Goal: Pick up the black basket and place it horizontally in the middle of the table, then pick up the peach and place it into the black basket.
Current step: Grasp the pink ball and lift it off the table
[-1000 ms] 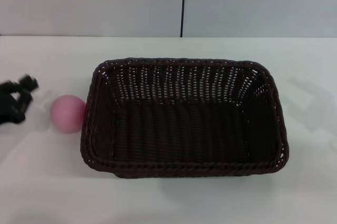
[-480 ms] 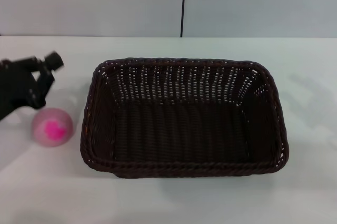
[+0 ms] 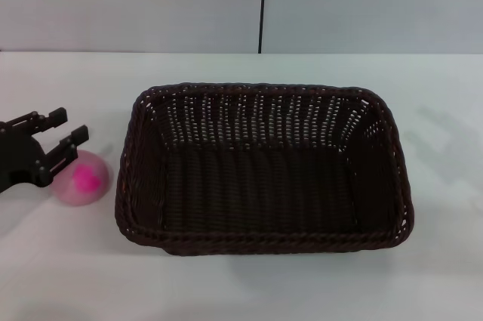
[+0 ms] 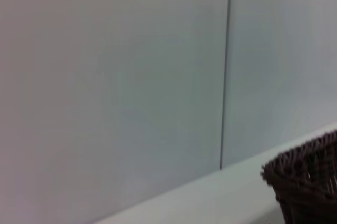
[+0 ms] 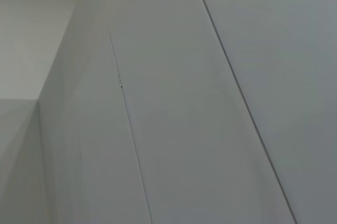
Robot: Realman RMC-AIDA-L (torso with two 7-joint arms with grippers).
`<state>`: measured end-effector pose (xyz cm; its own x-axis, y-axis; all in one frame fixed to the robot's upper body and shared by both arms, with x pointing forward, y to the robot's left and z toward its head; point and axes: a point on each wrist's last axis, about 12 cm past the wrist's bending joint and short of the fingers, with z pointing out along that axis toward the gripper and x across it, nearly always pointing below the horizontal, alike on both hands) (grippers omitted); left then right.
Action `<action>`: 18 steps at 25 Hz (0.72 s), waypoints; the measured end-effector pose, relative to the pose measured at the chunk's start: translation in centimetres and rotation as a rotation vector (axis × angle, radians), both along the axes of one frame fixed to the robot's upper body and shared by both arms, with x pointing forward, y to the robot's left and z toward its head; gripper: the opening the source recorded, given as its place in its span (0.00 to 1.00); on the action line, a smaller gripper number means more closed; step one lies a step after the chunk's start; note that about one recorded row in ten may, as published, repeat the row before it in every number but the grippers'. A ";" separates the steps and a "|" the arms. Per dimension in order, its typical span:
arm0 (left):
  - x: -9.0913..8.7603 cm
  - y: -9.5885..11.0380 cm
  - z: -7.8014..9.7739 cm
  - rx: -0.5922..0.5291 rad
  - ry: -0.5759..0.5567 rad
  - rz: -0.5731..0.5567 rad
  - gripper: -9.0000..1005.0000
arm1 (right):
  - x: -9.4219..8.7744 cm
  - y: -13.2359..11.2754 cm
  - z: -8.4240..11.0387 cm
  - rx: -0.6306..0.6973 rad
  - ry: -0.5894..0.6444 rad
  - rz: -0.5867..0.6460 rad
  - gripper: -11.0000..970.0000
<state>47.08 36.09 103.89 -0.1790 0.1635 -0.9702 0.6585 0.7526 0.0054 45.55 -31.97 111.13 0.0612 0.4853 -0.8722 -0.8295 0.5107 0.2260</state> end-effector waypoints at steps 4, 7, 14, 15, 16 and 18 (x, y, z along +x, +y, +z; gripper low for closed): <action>-0.2 0.8 0.4 0.039 0.058 -0.023 0.49 | 0.0 0.0 0.0 0.000 0.002 -0.002 0.63; -0.4 0.9 0.3 0.055 0.081 -0.037 0.60 | 0.1 0.0 -0.2 -0.001 0.007 -0.008 0.63; -0.6 0.4 -0.4 0.077 0.122 -0.068 0.74 | 0.2 0.1 -0.2 -0.002 0.005 -0.010 0.64; -0.6 0.4 -0.4 0.077 0.122 -0.068 0.75 | 0.2 0.1 -0.2 -0.002 0.005 -0.011 0.64; -0.6 0.4 -0.5 0.081 0.128 -0.074 0.77 | 0.3 0.1 -0.2 -0.002 0.004 -0.013 0.64; -0.6 0.3 -0.6 0.091 0.137 -0.081 0.80 | 0.3 0.0 -0.2 0.001 0.004 -0.018 0.64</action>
